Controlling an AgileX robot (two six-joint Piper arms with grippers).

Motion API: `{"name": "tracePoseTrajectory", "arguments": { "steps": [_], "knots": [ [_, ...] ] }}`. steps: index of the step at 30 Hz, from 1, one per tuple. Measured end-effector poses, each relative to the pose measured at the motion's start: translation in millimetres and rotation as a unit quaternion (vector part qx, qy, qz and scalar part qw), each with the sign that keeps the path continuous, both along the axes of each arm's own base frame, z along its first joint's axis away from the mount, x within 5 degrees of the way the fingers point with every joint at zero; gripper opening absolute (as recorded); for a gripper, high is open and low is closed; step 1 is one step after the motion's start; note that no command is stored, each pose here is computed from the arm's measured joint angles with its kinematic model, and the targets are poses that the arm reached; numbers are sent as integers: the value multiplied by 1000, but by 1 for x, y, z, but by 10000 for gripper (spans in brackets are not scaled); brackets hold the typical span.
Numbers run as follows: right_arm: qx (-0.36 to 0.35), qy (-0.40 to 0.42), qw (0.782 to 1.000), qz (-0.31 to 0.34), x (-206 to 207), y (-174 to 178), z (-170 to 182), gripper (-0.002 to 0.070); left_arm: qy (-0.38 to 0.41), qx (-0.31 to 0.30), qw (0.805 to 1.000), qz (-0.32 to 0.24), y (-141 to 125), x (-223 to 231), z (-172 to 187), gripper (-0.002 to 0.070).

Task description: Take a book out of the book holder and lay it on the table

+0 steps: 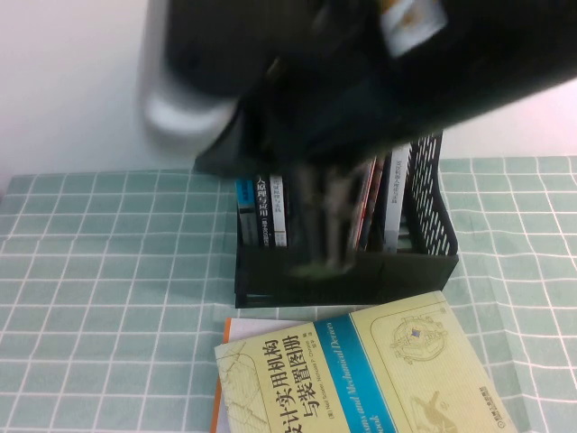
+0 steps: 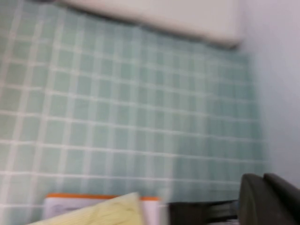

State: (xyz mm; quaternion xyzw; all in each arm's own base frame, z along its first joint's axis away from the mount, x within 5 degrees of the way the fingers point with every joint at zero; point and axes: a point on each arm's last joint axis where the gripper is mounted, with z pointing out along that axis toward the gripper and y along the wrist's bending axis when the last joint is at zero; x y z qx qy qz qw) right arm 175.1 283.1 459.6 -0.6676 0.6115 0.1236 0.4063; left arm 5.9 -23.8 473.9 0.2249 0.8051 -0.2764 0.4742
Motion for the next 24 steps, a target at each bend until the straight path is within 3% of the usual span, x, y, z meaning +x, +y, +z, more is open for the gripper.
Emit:
{"name": "tracePoseTrajectory", "arguments": {
  "steps": [5, 9, 13, 17, 24],
  "knots": [
    [48, -59, 996, -36, -14, -54, 44, 1, -8, -33, 999, 20, 0, 4, -52, -3],
    [46, -62, 994, -78, -20, -97, 38, 0, -1, -45, 998, 32, -9, 19, -96, -3],
    [57, -59, 991, -109, -36, -132, 4, -1, 6, -55, 997, 44, -19, 35, -132, -3],
    [113, -64, 982, -134, -54, -153, -42, -1, -9, -59, 997, 55, -25, 48, -161, -3],
    [179, -48, 966, -182, -67, -172, -155, -1, -10, -39, 997, 59, -28, 56, -194, -3]
  ]
}}
